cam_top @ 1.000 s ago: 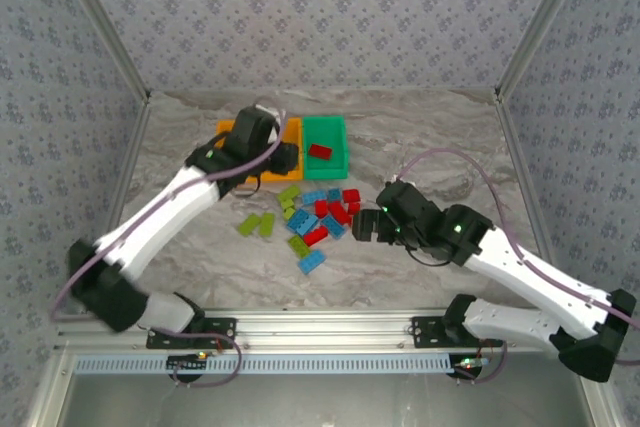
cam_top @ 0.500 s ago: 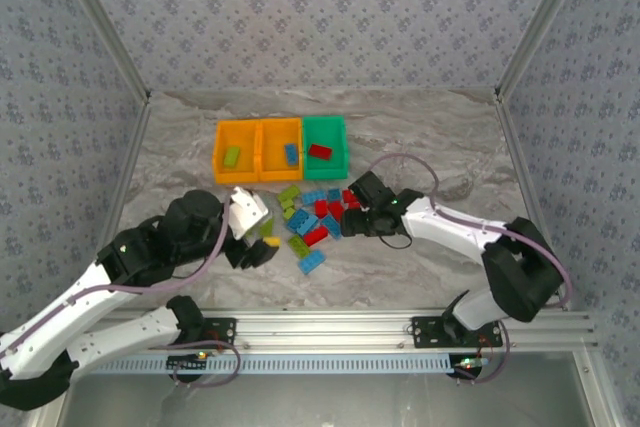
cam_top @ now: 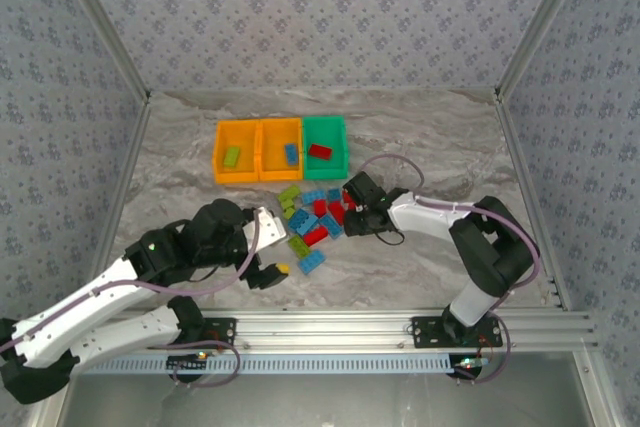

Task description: Sort the legos into containers by color

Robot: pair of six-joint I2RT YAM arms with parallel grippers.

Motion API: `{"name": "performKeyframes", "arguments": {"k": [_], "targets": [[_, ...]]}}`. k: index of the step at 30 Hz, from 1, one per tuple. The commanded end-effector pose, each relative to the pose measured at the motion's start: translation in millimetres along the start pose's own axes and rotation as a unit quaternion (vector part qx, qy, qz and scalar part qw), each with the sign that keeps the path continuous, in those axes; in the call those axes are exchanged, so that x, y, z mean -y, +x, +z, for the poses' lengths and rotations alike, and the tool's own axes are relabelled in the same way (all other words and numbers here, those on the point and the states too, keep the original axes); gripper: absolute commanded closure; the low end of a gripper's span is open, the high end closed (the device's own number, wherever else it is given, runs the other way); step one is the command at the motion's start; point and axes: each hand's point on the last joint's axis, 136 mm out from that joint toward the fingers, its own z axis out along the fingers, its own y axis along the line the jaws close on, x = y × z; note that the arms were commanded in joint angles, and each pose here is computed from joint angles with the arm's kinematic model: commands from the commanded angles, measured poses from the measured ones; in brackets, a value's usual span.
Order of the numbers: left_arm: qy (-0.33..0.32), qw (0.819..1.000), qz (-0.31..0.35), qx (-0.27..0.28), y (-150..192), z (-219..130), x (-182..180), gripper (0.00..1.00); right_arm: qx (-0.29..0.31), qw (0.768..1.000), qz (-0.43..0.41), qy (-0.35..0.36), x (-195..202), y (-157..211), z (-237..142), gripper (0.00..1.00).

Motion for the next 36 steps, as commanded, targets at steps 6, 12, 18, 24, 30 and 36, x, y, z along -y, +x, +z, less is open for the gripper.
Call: {"name": "performKeyframes", "arguments": {"k": [6,12,18,24,30,36], "targets": [[0.005,0.998,0.039,0.044,-1.7,0.9,5.3,0.01,0.052,0.999,0.005,0.008,-4.0,-13.4,-46.6,0.68],[-0.026,0.996,0.022,0.080,-11.1,-7.0,-5.8,0.01,0.165,0.986,-0.016,-0.036,-43.6,-53.7,-118.9,0.66],[-0.051,0.996,-0.014,0.069,-11.8,-5.4,-20.9,0.01,0.193,0.981,-0.029,-0.023,-61.4,-143.6,-105.7,0.69],[-0.094,0.993,-0.052,0.048,0.7,-4.4,-37.5,0.01,0.137,0.990,-0.031,0.013,-53.7,-201.6,-35.8,0.68],[-0.140,0.980,-0.130,0.047,1.0,-11.3,-54.4,0.01,0.116,0.992,-0.039,0.016,-51.8,-219.2,-20.5,0.57],[-0.172,0.955,-0.241,-0.003,22.1,-7.4,-63.4,0.01,0.128,0.991,-0.047,-0.004,-55.5,-222.8,-53.7,0.51]]}}
